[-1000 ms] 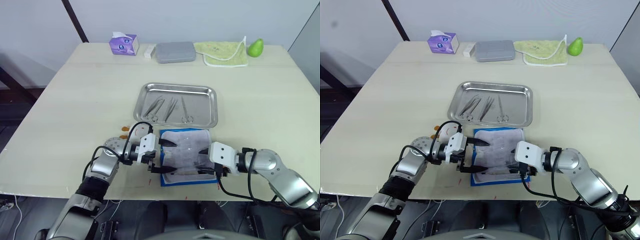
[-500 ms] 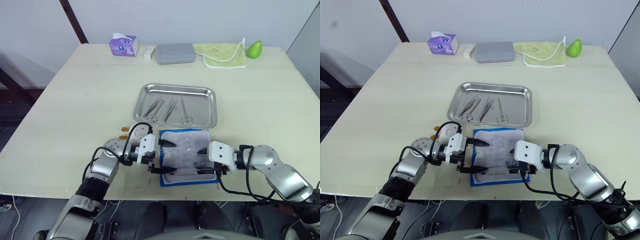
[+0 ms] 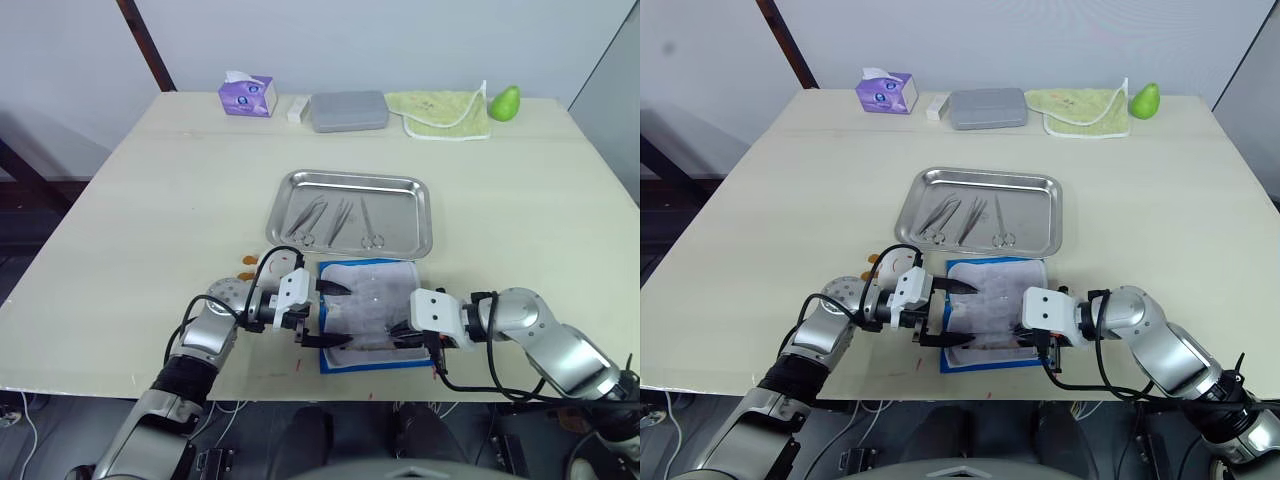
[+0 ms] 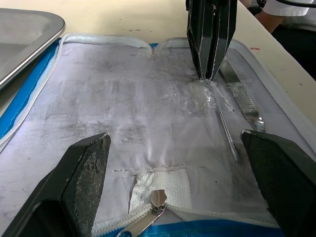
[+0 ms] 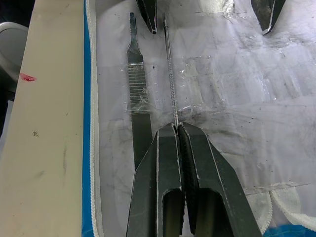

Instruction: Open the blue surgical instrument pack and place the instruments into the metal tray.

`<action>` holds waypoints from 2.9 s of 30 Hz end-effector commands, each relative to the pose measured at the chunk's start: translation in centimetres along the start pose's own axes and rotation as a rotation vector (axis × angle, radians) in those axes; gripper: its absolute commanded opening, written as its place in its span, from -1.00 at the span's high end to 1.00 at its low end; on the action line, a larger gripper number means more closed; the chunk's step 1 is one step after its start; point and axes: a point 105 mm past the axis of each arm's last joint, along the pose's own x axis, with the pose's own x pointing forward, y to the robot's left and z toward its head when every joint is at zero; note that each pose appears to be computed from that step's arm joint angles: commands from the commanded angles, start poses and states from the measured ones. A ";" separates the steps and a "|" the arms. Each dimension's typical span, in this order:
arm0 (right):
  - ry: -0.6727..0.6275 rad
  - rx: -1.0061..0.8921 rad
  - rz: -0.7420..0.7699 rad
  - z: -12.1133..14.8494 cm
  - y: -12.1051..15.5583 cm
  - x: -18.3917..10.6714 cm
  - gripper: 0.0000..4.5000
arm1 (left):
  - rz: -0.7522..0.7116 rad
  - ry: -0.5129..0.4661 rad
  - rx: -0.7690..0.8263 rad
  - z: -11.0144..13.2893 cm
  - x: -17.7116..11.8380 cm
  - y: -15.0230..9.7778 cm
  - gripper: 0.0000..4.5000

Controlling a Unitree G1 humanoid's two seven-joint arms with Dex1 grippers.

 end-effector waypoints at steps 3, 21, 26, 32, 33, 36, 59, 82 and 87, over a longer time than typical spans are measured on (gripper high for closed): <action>0.078 0.060 -0.023 -0.7 -0.6 -0.3 0.99 | -0.018 0.065 -0.072 -2.3 0.1 -1.0 -1.00; 0.189 -0.022 -0.035 2.4 -1.2 -2.7 0.99 | -0.018 0.075 -0.077 -3.3 0.2 -1.3 -1.00; 0.207 -0.036 -0.042 2.9 -1.4 -3.3 0.99 | -0.018 0.074 -0.076 -3.4 0.2 -1.2 -1.00; 0.215 -0.032 -0.040 2.8 -1.4 -3.4 0.99 | -0.020 0.071 -0.073 -3.3 0.4 -1.3 -1.00; 0.217 -0.031 -0.039 2.8 -1.4 -3.4 0.99 | -0.020 0.071 -0.072 -3.3 0.4 -1.3 -1.00; 0.221 -0.024 -0.039 2.6 -1.3 -3.5 0.99 | -0.020 0.071 -0.070 -3.2 0.4 -1.3 -1.00; 0.326 0.005 -0.092 0.5 -1.4 -7.7 0.99 | -0.022 0.068 -0.063 -2.8 0.7 -1.1 -1.00; -0.055 0.264 -0.418 6.7 -8.0 -8.6 0.99 | -0.009 0.056 -0.061 -2.2 0.9 -0.9 -1.00; -0.081 0.468 -0.553 7.2 -10.8 -7.1 0.99 | 0.000 0.055 -0.063 -2.2 0.8 -0.9 -1.00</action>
